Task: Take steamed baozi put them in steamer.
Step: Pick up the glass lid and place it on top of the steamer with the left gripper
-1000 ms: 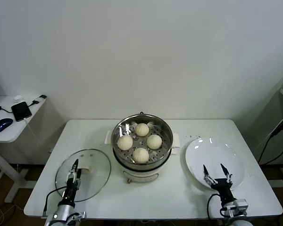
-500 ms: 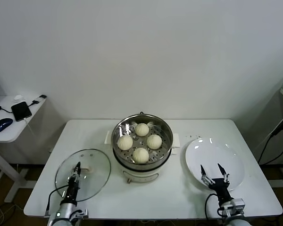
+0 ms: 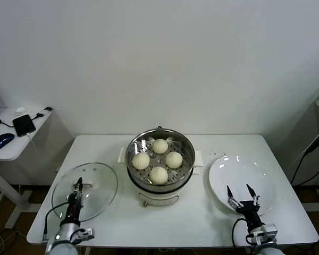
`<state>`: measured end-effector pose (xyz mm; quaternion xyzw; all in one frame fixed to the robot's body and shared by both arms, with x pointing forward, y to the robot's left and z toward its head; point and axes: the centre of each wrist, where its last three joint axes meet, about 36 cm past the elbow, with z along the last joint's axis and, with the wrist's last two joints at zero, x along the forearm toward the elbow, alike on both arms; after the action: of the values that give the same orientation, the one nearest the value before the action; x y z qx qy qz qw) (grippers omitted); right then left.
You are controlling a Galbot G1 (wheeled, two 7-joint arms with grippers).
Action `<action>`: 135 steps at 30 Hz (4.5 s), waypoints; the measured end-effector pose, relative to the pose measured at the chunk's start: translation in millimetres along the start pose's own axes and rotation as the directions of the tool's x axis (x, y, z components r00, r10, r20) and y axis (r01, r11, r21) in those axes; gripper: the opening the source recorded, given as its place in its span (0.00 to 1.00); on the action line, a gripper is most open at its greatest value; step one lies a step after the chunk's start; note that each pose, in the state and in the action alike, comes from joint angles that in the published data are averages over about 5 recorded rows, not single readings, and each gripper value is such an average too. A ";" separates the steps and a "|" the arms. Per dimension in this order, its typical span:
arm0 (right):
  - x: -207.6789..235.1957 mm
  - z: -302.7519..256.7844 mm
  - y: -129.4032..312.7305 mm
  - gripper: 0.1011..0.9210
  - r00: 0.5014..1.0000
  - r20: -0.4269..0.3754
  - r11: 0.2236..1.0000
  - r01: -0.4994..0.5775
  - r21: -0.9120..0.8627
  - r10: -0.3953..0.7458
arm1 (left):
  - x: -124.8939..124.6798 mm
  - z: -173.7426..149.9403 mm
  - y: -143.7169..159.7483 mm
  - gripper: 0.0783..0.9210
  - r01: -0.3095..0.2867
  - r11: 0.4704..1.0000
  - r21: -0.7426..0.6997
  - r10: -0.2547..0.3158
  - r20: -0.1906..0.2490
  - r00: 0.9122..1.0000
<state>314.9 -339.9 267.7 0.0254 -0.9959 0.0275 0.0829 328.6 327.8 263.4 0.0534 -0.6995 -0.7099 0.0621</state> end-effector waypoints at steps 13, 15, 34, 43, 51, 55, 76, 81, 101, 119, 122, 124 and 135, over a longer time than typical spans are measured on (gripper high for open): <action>6.5 -13.5 3.1 0.88 1.000 -0.027 0.998 -0.014 0.066 0.016 | -19.1 -26.1 140.1 0.07 0.069 0.993 0.096 -0.061 -0.078 0.995; 7.9 -14.2 3.7 0.88 1.000 -0.027 0.997 -0.013 0.073 0.015 | -19.3 -40.9 155.8 0.07 0.079 0.991 0.110 -0.071 -0.074 0.995; 15.7 -4.7 2.3 0.88 1.000 -0.020 0.996 -0.008 0.090 0.010 | -4.3 -209.4 203.1 0.07 0.028 0.984 0.179 -0.037 0.048 0.998; 19.7 1.4 -1.4 0.88 1.000 -0.017 0.997 -0.025 0.079 0.026 | 3.0 -278.3 203.0 0.07 0.019 0.981 0.192 -0.038 0.097 0.995; 23.1 6.3 -1.4 0.88 0.999 -0.015 0.997 -0.038 0.070 0.039 | 0.5 -319.0 198.5 0.07 0.027 0.983 0.183 -0.050 0.122 0.991; 23.2 6.8 -1.0 0.88 0.999 -0.008 0.997 -0.048 0.065 0.049 | -1.9 -329.1 189.9 0.07 0.029 0.987 0.158 -0.049 0.123 0.991; 23.4 8.1 6.2 0.88 0.998 0.014 0.996 -0.068 0.060 0.067 | -14.9 -325.7 153.0 0.07 0.037 0.998 0.058 -0.042 0.087 0.995; 24.1 7.8 7.2 0.88 0.998 0.016 0.996 -0.068 0.062 0.067 | -17.1 -324.3 149.1 0.07 0.041 0.998 0.054 -0.045 0.080 0.996; 25.1 10.7 13.1 0.88 0.998 0.018 0.996 -0.063 0.057 0.062 | -10.5 -332.7 150.8 0.07 0.036 0.997 0.072 -0.043 0.104 0.994; 22.2 13.4 18.8 0.88 0.998 0.028 0.997 -0.058 0.059 0.057 | -18.0 -328.3 139.5 0.07 0.037 0.999 0.039 -0.040 0.083 0.996; 21.8 13.3 19.6 0.88 0.998 0.030 0.997 -0.056 0.061 0.055 | -18.3 -326.6 139.2 0.07 0.037 0.999 0.036 -0.040 0.081 0.996; 21.7 13.2 20.2 0.88 0.998 0.032 0.997 -0.054 0.062 0.052 | -18.0 -326.0 139.9 0.07 0.036 0.999 0.036 -0.039 0.082 0.996; 22.0 10.1 22.8 0.88 0.999 0.032 0.997 -0.024 0.067 0.022 | -8.3 -325.2 154.1 0.35 0.020 0.996 0.088 -0.032 0.141 0.989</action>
<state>290.3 -318.8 260.2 0.0172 -0.9958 0.0617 0.0662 391.8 6.3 412.3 0.0144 -0.7315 -0.6817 0.0004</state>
